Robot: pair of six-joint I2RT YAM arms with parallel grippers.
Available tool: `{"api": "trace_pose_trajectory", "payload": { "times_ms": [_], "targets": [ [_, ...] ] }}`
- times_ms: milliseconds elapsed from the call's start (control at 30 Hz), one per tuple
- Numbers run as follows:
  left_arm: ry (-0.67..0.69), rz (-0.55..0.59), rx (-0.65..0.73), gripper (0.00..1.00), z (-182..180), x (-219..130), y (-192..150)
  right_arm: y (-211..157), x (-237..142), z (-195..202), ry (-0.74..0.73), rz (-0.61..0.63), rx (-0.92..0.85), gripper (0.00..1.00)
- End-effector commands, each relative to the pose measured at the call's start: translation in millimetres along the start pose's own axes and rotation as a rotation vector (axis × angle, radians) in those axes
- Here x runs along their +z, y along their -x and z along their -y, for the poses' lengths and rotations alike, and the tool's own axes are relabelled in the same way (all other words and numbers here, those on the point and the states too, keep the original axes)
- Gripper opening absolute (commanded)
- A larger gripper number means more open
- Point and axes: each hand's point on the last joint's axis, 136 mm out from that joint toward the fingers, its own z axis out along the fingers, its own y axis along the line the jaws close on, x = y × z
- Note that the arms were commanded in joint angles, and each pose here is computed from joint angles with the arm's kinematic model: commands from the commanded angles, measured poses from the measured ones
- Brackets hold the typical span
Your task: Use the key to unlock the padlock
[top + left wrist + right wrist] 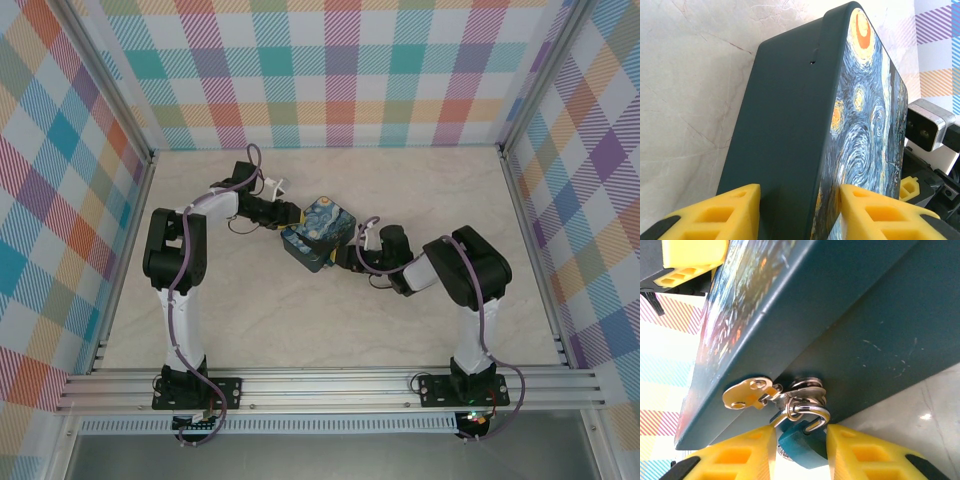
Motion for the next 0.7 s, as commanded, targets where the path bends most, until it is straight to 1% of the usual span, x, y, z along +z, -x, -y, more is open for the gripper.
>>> {"api": "trace_pose_trajectory", "payload": {
  "times_ms": [0,267,467,567,633,667],
  "targets": [
    [0.145,-0.033,-0.098,0.42,-53.7,6.4,-19.4,-19.2,3.1,4.9,-0.002,-0.066,0.005,0.3],
    [0.154,-0.032,-0.101,0.41,-54.9,5.5,-20.1,-8.6,5.0,3.0,0.003,-0.02,0.013,0.14],
    [0.164,-0.03,-0.094,0.41,-54.2,2.9,-20.0,-1.6,2.1,-4.8,0.043,0.011,0.018,0.06],
    [0.174,-0.029,-0.09,0.41,-54.2,1.5,-21.2,1.3,1.3,-7.1,0.056,0.024,0.027,0.06],
    [0.177,-0.027,-0.087,0.41,-53.6,0.3,-21.0,4.0,-1.1,-2.4,0.033,0.048,0.038,0.13],
    [0.177,-0.027,-0.088,0.41,-54.0,0.1,-21.0,5.7,-3.3,0.7,0.019,0.062,0.041,0.15]
  ]
}}
